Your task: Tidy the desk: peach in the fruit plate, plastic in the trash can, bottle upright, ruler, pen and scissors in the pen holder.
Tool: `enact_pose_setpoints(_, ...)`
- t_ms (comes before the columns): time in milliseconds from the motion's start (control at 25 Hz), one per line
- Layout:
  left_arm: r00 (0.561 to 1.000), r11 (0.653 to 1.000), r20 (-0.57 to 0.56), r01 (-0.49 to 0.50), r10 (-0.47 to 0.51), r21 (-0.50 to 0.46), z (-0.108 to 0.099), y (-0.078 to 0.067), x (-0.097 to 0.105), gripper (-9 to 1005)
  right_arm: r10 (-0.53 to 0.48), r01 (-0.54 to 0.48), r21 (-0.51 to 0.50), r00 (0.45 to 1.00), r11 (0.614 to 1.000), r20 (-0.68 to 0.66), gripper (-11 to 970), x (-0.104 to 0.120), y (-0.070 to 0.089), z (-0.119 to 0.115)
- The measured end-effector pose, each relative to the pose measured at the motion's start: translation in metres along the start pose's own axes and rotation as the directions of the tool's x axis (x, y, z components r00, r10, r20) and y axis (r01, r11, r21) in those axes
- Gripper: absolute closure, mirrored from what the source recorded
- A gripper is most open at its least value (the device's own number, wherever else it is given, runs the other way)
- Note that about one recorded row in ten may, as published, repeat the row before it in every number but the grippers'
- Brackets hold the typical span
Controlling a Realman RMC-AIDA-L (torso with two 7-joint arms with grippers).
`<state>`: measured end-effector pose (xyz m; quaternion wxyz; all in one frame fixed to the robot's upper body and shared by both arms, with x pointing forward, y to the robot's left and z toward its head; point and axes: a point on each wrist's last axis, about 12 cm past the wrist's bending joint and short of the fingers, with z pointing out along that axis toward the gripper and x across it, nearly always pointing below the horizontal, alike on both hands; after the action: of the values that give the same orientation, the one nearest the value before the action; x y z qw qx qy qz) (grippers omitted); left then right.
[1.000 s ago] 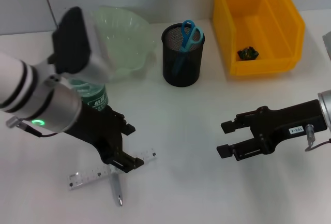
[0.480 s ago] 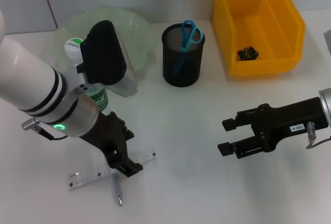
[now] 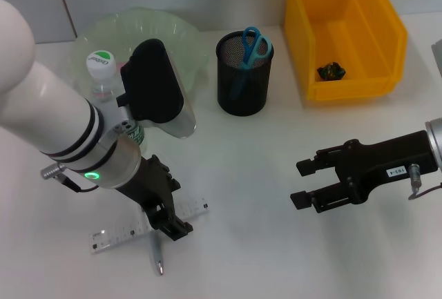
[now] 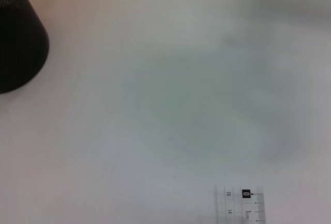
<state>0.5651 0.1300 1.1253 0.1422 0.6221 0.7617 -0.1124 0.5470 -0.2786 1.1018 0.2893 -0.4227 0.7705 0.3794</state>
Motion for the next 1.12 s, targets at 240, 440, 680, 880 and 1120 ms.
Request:
enact_pose_setpoints(240, 1.000, 1.000, -0.002, -0.007, 0.007, -0.007, 0.0034, -0.0011, -0.0017, 199, 0.000, 0.000, 0.000, 1.000, 1.000, -0.001, 193, 0.0002, 0.0000, 0.0001)
enact_pose_setpoints(440, 1.000, 1.000, -0.004, -0.007, 0.007, -0.009, 0.0053, -0.0011, -0.0011, 200, 0.001, -0.001, 0.000, 1.000, 1.000, -0.001, 192, 0.0002, -0.0001, 0.0001)
enact_pose_setpoints(680, 1.000, 1.000, -0.017, -0.020, 0.020, -0.019, 0.0079, -0.0015, -0.0010, 200, 0.001, -0.001, 0.000, 1.000, 1.000, 0.000, 194, 0.0002, 0.0001, 0.0004)
enact_pose_setpoints(880, 0.999, 0.999, -0.021, -0.026, 0.025, -0.021, 0.0086, -0.0015, -0.0008, 200, 0.001, -0.001, -0.001, 1.000, 1.000, 0.001, 195, 0.0002, 0.0003, 0.0013)
enact_pose_setpoints(1120, 0.999, 0.999, -0.025, -0.030, 0.030, -0.019, 0.0090, -0.0020, -0.0005, 290, 0.002, -0.002, -0.001, 1.000, 1.000, 0.001, 197, 0.0003, 0.0005, 0.0017)
